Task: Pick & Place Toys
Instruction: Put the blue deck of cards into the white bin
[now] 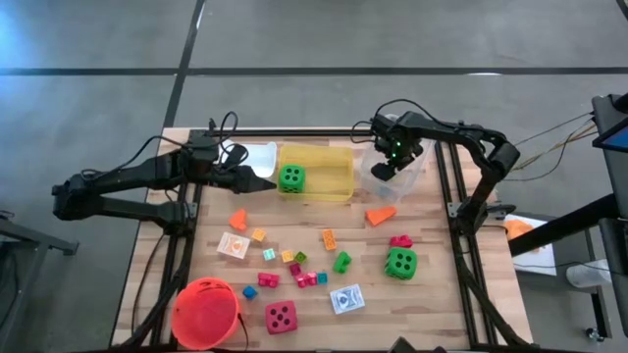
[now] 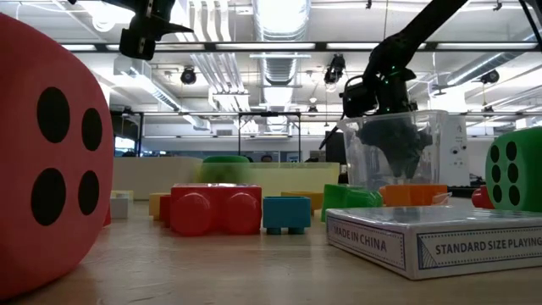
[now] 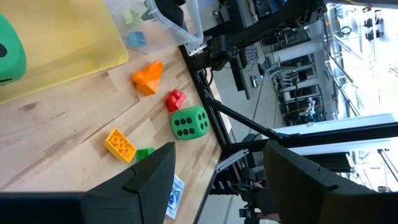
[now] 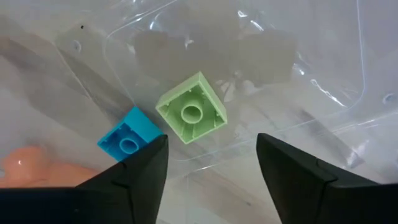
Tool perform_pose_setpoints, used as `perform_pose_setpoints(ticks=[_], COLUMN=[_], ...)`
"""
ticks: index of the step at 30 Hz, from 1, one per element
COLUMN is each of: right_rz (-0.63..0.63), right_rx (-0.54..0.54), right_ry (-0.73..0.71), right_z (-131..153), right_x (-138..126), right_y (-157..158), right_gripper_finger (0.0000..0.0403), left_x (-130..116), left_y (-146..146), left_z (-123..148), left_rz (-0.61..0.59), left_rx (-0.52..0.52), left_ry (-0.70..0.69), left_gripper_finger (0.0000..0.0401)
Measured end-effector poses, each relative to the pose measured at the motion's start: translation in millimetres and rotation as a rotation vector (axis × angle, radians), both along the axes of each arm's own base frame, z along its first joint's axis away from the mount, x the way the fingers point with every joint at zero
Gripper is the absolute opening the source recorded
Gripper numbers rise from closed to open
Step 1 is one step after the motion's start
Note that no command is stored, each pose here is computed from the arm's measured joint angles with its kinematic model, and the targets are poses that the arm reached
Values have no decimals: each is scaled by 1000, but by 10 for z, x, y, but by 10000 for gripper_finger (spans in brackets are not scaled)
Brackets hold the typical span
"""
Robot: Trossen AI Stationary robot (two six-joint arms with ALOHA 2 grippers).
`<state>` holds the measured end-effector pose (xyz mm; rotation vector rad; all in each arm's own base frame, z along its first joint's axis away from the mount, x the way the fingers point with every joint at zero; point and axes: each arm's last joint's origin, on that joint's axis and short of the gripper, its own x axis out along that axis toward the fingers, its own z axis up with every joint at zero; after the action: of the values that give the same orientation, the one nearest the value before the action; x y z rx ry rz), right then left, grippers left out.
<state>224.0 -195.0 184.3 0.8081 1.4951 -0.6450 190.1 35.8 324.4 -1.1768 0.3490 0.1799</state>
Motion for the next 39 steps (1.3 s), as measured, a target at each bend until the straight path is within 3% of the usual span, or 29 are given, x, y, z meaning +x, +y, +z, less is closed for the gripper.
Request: perform_pose_setpoints(ticks=[7, 14, 22, 28, 33, 39], right_rz=[3, 46, 52, 61, 51, 21], right_rx=[-8, -80, -123, -168, -221, -245], right_ry=[-10, -102, -251, -400, -464, -505], right_z=[53, 458, 995, 1348, 1502, 1556], right_x=[-7, -99, -286, -411, -504, -526], right_y=[7, 142, 606, 1114, 1484, 1797], right_gripper_finger=[257, 258, 258, 258, 258, 258], left_x=[0, 0, 3, 58, 210, 430], left_y=[0, 0, 2, 12, 15, -106], left_z=[0, 0, -4, -49, -183, -422], left_rz=[0, 0, 0, -38, -126, -382], left_rx=[0, -1, 1, 75, 137, 224], left_ry=[0, 0, 3, 23, 80, 144], left_gripper_finger=[232, 232, 232, 232, 232, 232])
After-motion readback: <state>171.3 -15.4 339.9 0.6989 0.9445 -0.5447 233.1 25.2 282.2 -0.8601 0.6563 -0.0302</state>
